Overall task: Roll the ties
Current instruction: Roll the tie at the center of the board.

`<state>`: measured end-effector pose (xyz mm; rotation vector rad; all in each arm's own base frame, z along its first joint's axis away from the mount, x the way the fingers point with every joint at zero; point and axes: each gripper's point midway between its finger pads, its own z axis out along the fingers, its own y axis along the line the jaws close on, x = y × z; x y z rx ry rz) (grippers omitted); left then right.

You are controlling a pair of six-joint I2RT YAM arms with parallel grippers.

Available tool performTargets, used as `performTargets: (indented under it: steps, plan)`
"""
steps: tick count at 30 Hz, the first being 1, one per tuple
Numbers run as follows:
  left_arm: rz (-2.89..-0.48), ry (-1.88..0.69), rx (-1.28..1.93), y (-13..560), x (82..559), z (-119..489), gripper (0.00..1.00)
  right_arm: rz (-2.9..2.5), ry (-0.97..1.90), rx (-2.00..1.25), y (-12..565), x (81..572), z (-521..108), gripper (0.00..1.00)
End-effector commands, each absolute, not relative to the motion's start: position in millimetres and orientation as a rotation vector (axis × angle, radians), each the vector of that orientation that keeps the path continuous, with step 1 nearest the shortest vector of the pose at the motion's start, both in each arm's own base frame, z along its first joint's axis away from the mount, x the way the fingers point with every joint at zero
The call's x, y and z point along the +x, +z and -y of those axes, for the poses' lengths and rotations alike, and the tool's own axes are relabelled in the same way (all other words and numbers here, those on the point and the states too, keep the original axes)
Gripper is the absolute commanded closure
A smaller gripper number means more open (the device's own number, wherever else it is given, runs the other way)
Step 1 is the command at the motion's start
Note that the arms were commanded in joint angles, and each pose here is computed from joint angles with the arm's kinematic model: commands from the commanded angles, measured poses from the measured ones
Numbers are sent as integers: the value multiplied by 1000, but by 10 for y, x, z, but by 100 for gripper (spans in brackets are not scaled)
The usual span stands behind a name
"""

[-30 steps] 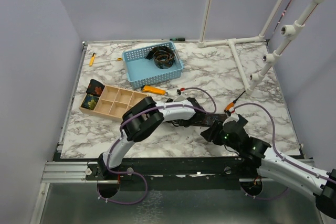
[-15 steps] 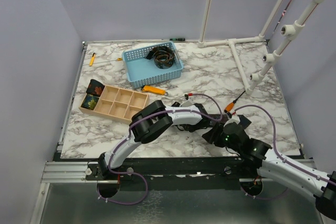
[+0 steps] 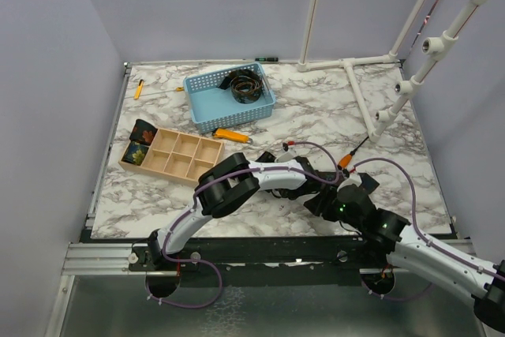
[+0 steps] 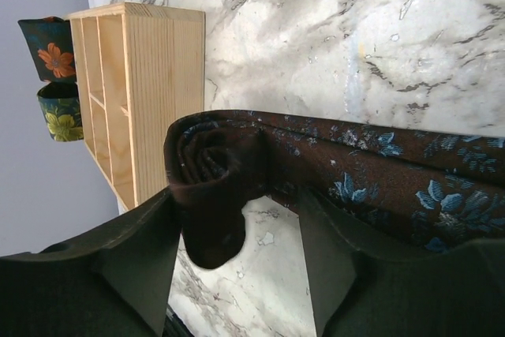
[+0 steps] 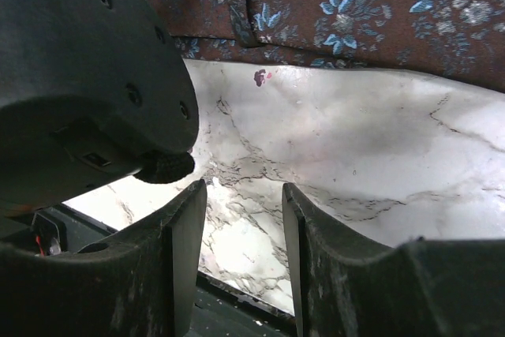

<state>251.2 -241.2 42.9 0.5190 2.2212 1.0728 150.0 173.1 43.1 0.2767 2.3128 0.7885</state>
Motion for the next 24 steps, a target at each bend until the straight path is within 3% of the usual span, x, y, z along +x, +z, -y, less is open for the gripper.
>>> performTargets:
  steps: [1, 12, 19, 24]
  plan:
    - [-2268, 907, 447, 576, 2518, 2614, 38, -2309, 781, 290, 441, 1499, -1700, 53]
    - [-2288, 842, 512, 427, 2463, 2820, 54, -2276, 835, 269, 529, 1484, -1733, 53]
    - [-2283, 834, 534, 389, 2431, 2937, 40, -2266, 857, 248, 562, 1473, -1755, 53]
    - [-2294, 777, 518, 454, 2429, 3019, 37, -2250, 886, 232, 624, 1465, -1782, 53]
